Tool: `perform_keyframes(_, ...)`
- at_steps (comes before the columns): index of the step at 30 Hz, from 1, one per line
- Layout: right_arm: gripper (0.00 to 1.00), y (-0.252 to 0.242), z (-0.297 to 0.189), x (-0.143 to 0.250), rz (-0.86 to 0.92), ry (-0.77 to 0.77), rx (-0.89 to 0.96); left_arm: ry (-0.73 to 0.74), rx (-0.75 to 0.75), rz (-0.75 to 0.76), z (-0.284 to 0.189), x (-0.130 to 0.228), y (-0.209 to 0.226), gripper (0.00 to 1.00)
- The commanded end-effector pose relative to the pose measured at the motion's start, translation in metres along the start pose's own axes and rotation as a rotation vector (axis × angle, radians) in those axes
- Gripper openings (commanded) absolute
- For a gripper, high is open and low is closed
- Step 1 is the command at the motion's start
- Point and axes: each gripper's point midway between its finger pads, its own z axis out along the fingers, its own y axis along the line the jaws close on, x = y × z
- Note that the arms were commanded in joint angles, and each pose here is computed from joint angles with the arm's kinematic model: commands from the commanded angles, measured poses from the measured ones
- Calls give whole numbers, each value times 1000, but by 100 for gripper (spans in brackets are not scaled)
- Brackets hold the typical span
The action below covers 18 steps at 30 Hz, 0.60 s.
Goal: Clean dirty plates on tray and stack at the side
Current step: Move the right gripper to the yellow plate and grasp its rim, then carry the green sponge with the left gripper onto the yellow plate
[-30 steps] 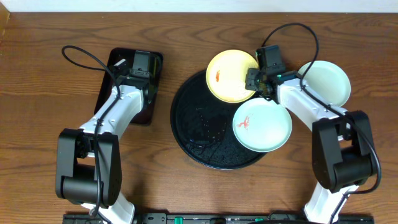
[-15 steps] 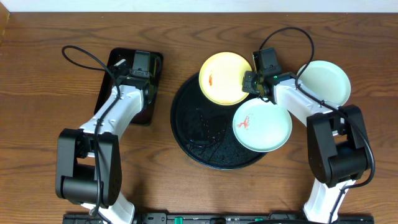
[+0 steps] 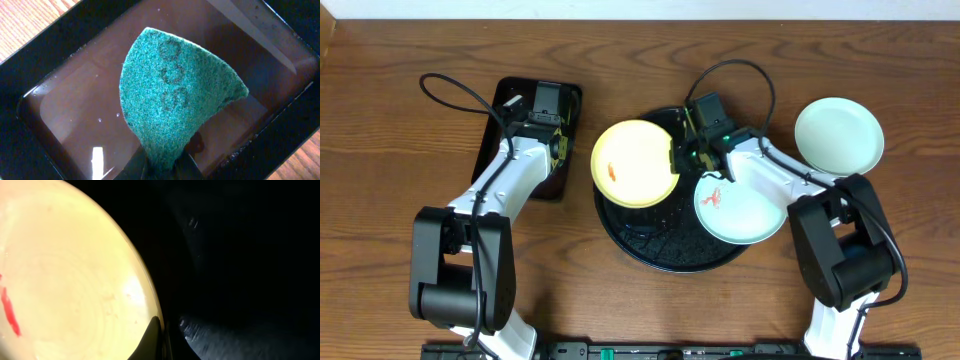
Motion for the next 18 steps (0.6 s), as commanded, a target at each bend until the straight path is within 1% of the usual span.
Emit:
perform_keyframes(1,1,24,-25,3,-49,-4,-37,-14,-22,-11,1,-2,6,11)
perform_keyframes(7,1,26,-41,31,-52,93,-6,-3,-11,-11,1,0,4,11)
perform_keyframes(11,1,11,-43,48,-40,159,69,-3,-11,-11,1,0,4,11)
perform_keyframes(14,1,2,-45,57,-35,191,112,-3,-11,-11,1,0,4,11)
perform_keyframes(18,1,-1,-46,56,-36,188,132,-3,-11,-11,1,0,4,11)
